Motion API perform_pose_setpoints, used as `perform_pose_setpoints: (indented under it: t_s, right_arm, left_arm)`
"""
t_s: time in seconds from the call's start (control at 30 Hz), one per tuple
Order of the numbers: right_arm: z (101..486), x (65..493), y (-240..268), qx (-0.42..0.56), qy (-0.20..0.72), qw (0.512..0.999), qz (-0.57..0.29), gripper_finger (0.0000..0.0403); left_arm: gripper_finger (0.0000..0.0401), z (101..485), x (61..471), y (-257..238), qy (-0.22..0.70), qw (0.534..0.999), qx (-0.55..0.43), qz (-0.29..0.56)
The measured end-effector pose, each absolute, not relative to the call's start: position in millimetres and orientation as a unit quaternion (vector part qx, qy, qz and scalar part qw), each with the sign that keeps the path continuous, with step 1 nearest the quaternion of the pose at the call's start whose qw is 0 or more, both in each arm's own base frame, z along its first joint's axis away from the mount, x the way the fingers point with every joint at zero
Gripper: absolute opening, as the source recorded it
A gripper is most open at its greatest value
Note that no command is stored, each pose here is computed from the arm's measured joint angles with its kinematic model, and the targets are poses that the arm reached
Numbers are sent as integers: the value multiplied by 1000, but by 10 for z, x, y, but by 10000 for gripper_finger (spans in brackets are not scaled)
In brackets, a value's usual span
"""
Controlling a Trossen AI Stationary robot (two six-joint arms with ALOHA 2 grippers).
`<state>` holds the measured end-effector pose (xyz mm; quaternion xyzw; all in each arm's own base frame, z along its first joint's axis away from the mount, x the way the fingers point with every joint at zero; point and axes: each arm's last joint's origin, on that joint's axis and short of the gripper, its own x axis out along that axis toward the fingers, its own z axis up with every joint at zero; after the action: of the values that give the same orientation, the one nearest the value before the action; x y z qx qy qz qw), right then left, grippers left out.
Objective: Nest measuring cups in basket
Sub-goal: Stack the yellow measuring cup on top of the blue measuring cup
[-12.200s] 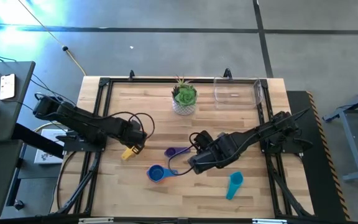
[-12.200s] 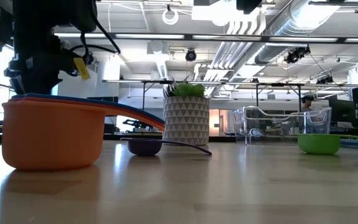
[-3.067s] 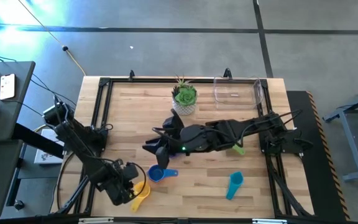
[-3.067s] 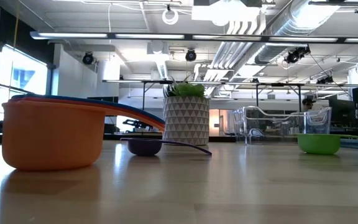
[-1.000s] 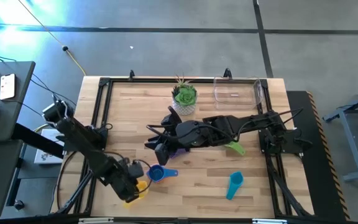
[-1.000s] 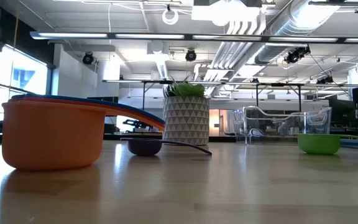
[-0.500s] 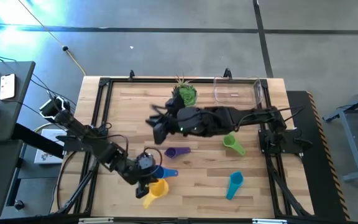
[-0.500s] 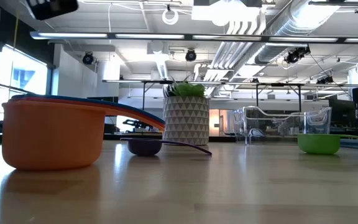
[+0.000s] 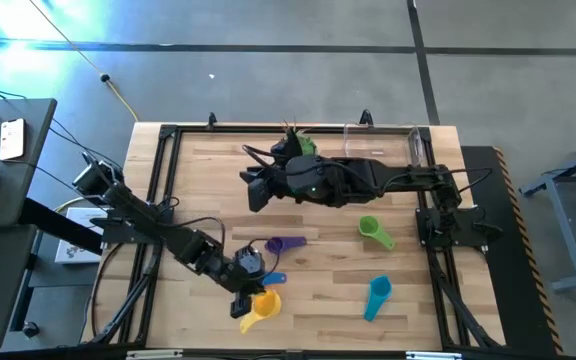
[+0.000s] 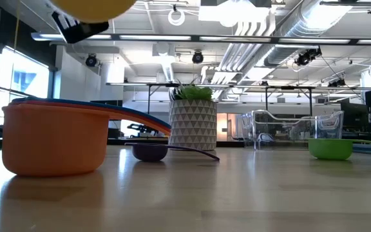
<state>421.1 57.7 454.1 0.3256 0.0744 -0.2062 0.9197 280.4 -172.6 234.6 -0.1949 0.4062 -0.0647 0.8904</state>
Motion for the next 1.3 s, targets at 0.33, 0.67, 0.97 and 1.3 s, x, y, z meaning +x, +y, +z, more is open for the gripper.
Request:
perform_pose_setpoints:
  t_s: [0.33,0.67,0.97,1.3]
  right_arm:
    - [4513,4200,569,318,82,918,-223,108]
    - [4494,4195,582,325,89,914,-226,108]
    - [4498,4190,637,324,84,915,-226,108]
    - [4497,4185,662,323,85,915,-225,108]
  left_arm:
    - [3,2060,2853,-1889,444,876,-169,-84]
    - [3,1794,2951,-2009,458,872,-153,-86]
    - [4,1640,3015,-2066,489,857,-131,-95]
    - [13,1558,3018,-2032,510,846,-128,-83]
